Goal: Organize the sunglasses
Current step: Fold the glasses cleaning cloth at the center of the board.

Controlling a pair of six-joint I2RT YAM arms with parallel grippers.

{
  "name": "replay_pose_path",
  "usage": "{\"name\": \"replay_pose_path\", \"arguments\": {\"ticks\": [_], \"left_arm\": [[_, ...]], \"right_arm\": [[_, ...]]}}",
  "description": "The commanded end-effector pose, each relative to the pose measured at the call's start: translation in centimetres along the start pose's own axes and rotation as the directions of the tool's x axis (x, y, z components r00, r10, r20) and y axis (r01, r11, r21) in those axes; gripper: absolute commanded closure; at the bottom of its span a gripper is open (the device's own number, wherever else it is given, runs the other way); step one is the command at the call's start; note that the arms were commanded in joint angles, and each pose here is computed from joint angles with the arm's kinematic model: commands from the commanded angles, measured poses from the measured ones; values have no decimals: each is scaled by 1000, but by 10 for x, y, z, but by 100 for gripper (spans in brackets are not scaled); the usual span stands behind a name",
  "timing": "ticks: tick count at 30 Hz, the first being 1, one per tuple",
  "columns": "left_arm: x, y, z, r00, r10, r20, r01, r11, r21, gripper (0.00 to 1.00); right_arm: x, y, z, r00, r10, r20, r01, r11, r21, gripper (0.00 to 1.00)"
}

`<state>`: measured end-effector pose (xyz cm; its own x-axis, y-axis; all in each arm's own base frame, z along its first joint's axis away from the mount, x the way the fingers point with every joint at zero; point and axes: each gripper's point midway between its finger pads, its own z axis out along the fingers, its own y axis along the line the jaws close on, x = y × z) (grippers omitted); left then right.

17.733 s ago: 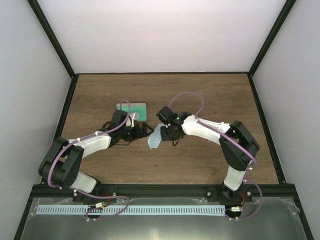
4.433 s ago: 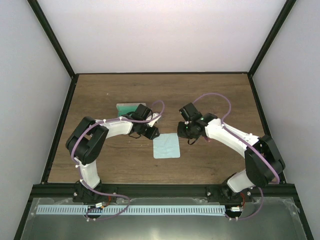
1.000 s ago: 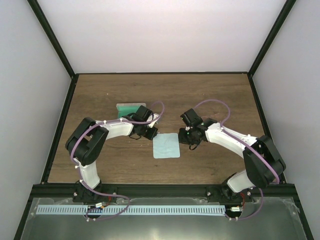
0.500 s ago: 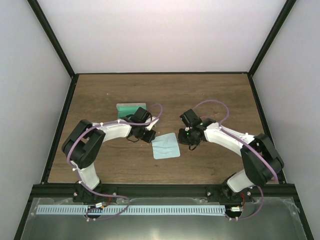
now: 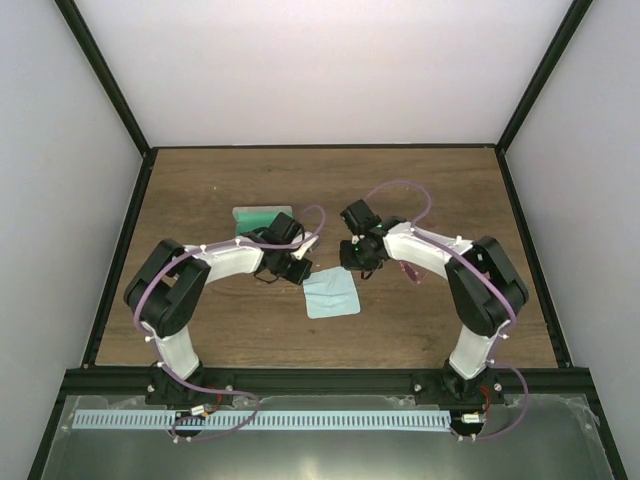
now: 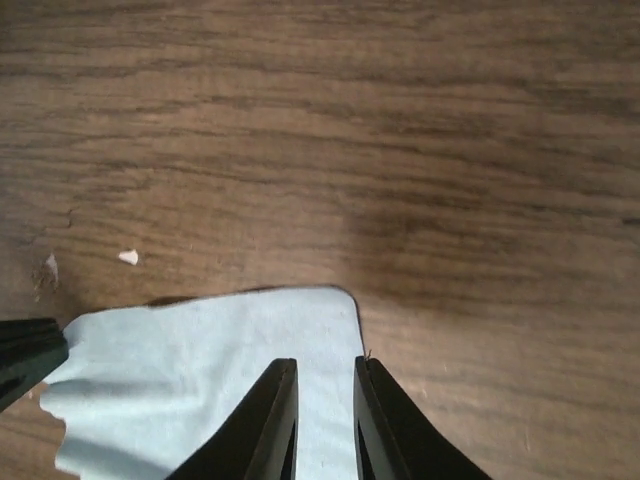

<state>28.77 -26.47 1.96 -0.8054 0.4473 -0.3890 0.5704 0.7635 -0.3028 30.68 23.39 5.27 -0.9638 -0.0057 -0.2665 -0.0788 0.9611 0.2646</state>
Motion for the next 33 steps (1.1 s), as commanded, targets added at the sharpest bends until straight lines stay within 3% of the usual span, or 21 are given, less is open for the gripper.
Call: {"name": "replay_pose_path", "arguments": {"ticks": [1, 18, 33], "left_arm": [[-14, -1, 1, 1000, 9, 17, -9, 1000, -8, 96], [-13, 1, 4, 1000, 1, 0, -1, 1000, -19, 96], [-4, 3, 7, 1000, -6, -17, 6, 1000, -17, 96]], "right_arm": [[-13, 3, 11, 999, -41, -2, 41, 999, 12, 82], [-11, -9, 41, 997, -59, -39, 62, 995, 81, 77], [12, -12, 53, 988, -121, -95, 135, 978, 157, 86]]}}
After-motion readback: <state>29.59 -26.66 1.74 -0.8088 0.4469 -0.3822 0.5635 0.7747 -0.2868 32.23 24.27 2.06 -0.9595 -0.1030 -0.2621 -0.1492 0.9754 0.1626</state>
